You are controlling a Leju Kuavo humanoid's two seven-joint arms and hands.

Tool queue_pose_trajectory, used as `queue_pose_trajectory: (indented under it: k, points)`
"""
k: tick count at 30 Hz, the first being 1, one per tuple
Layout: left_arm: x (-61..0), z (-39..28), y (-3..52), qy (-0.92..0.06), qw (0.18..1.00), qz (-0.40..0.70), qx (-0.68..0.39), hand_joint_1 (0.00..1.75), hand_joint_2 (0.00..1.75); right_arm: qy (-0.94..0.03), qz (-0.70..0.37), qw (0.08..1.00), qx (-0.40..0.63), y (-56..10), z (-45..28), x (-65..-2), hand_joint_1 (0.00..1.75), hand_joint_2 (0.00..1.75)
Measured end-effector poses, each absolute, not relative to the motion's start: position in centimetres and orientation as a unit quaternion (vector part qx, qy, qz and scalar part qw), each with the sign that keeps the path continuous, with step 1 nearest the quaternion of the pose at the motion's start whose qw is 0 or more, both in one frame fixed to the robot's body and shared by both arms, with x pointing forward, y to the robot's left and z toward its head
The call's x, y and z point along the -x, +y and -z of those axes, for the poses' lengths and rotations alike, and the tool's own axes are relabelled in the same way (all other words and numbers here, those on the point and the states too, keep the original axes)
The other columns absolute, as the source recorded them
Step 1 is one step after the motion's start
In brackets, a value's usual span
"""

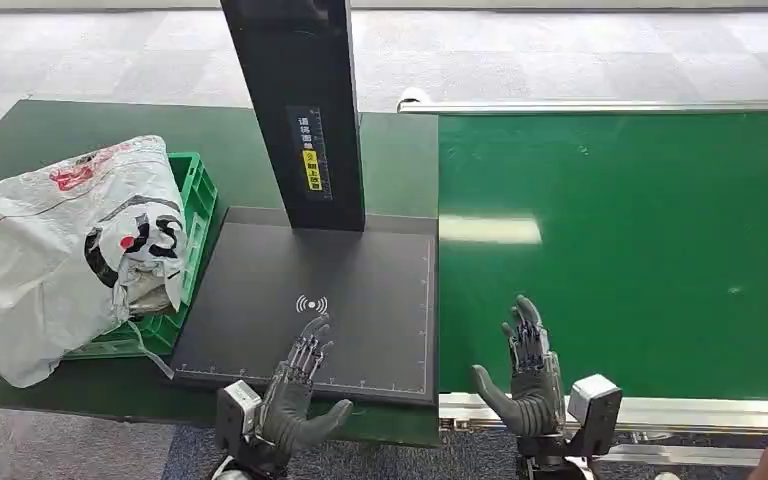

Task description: Moved the parcel from conveyor to table for the left to box.

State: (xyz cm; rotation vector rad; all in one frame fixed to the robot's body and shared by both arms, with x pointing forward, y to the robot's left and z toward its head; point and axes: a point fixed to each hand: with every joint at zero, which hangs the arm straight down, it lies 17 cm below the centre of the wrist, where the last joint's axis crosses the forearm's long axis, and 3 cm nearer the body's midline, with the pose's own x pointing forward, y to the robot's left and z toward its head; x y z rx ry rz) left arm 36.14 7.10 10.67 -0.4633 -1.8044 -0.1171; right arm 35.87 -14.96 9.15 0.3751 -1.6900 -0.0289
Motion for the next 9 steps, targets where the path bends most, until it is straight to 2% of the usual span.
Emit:
queue_pose_trajectory:
  k: [9]
  points:
    - [-36.64,-11.15,7.06,-0.783,0.589,0.06,0.19,0.0,1.75,-0.736,0.002,0.656,-0.167,-14.15,-8.78,-36.59,0.0,1.75]
